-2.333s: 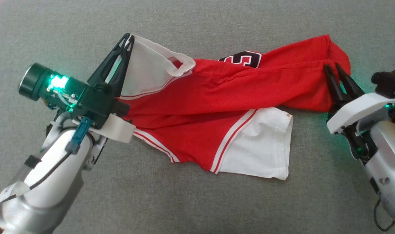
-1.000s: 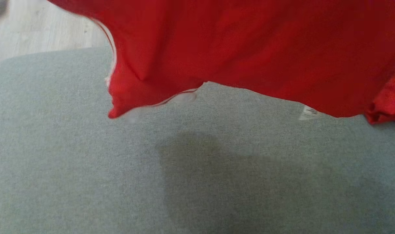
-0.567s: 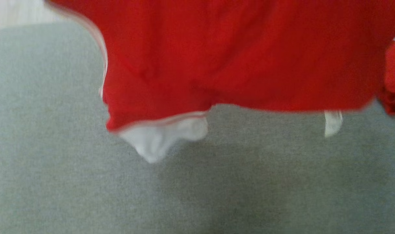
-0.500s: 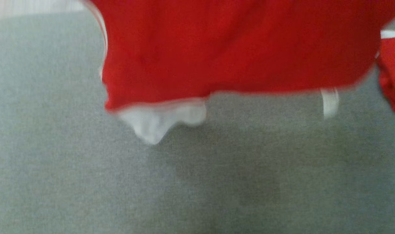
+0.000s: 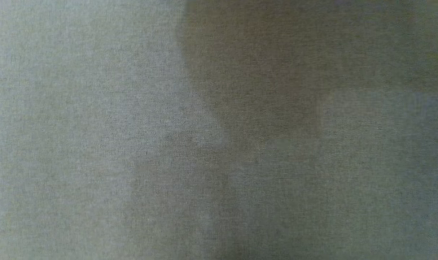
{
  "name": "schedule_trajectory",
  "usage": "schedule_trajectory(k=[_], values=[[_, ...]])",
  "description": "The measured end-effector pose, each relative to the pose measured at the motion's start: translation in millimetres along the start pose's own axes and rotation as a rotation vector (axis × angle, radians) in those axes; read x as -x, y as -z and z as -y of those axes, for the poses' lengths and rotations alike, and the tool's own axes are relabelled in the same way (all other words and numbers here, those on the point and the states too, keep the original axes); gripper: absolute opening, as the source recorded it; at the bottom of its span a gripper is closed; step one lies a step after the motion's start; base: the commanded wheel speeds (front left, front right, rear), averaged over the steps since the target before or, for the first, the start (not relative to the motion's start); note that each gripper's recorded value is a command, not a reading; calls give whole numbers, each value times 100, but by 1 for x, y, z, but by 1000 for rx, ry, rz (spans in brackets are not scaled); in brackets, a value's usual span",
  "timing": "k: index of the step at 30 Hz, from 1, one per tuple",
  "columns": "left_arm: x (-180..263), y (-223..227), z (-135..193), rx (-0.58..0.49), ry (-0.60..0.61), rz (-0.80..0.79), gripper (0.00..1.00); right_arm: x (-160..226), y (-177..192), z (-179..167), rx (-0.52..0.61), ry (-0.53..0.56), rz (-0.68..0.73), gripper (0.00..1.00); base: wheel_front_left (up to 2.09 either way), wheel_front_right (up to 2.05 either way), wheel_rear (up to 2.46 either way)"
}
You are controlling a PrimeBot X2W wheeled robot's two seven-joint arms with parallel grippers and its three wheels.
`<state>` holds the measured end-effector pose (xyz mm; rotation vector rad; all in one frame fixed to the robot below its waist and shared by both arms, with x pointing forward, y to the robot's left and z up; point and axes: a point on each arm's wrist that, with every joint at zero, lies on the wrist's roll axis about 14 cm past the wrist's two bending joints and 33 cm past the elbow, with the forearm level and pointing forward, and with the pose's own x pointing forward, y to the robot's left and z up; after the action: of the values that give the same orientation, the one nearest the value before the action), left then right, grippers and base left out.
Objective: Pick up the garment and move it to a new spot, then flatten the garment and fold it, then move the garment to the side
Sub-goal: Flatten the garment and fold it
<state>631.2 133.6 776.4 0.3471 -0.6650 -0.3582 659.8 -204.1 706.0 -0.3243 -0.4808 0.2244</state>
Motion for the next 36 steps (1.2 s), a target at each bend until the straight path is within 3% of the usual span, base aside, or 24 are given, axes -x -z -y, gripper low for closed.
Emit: schedule_trajectory(k=[10, 17, 24, 36], values=[[85, 80, 53, 155, 69, -197, 0, 54, 97, -46, -110, -61, -230, 0, 0, 0, 0], [171, 84, 90, 257, 73, -320, 0, 119, 105, -55, -191, -52, -314, 0, 0, 0, 0], [281, 84, 141, 356, 78, -543, 0, 215, 113, -71, -242, -56, -462, 0, 0, 0, 0], [384, 63, 203, 517, 78, -771, 0, 335, 112, -85, -309, -13, -645, 0, 0, 0, 0]])
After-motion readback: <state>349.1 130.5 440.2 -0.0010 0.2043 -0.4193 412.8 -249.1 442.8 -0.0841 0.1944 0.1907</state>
